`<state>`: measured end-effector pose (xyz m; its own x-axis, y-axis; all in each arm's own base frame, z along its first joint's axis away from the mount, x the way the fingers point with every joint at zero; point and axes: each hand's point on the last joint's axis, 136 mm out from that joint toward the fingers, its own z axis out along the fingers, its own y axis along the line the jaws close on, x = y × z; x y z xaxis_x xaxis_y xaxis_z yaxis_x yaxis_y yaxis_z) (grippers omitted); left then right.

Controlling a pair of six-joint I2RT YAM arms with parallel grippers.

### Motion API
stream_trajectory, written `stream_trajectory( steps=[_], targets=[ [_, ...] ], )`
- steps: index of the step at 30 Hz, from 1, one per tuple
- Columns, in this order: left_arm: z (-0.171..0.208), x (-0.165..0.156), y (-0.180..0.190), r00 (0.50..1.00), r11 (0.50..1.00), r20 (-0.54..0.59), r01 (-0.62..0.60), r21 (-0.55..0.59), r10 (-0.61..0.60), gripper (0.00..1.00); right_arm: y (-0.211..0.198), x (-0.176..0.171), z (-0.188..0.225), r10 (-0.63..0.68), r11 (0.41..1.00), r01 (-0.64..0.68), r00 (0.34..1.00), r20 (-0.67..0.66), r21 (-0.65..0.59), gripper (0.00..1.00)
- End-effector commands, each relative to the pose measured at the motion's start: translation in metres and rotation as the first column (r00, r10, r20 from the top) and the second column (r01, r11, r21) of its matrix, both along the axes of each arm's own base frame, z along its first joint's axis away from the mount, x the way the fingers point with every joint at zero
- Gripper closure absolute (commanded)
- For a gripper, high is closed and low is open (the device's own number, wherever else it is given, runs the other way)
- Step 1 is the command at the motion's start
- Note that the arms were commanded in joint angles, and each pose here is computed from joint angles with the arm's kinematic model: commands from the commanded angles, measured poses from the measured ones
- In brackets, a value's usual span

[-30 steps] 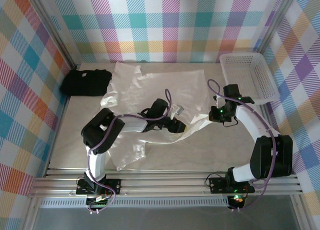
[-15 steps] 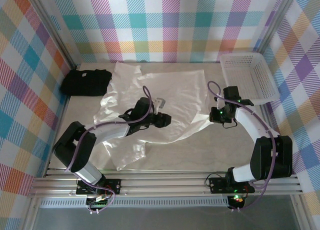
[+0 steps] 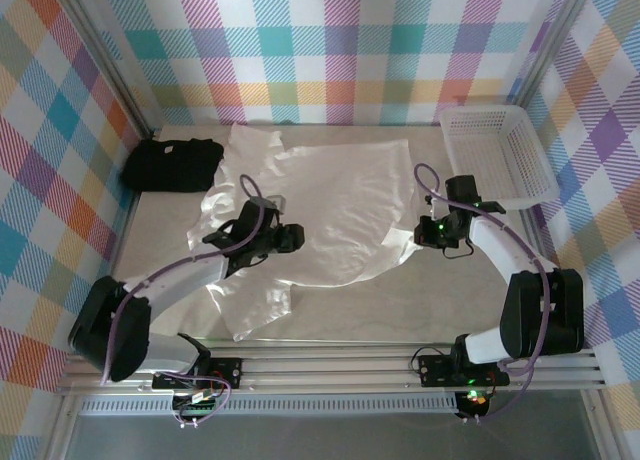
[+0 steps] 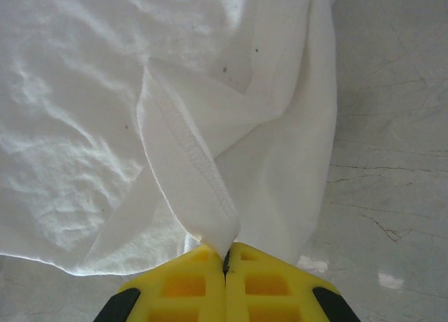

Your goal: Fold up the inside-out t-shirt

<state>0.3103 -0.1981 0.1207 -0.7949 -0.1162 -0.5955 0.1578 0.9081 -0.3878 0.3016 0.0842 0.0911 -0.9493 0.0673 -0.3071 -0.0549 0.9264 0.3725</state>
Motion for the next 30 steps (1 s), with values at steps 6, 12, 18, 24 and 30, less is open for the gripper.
stream_trajectory(
  steps=[6,12,18,24,30],
  targets=[
    [-0.024,-0.066,0.092,0.950,0.964,-0.203,-0.204,0.168,0.237,0.40,-0.018,0.046,0.019,-0.130,0.989,0.117,0.981,0.141,0.095,1.00],
    [-0.037,-0.094,0.093,0.915,0.973,-0.334,-0.197,0.122,0.227,0.40,-0.059,0.078,0.031,-0.267,0.961,0.243,0.941,0.208,0.133,1.00],
    [-0.058,-0.098,0.079,0.901,0.981,-0.388,-0.180,0.077,0.195,0.40,-0.063,0.093,0.030,-0.273,0.960,0.251,0.938,0.214,0.122,1.00],
    [-0.061,-0.063,0.038,0.925,0.995,-0.371,-0.102,-0.024,0.085,0.39,-0.055,0.093,0.030,-0.258,0.961,0.228,0.943,0.208,0.159,1.00],
    [-0.077,-0.028,-0.002,0.931,0.997,-0.366,-0.034,-0.071,0.006,0.40,-0.056,0.088,0.035,-0.258,0.961,0.227,0.940,0.223,0.157,1.00]
  ],
)
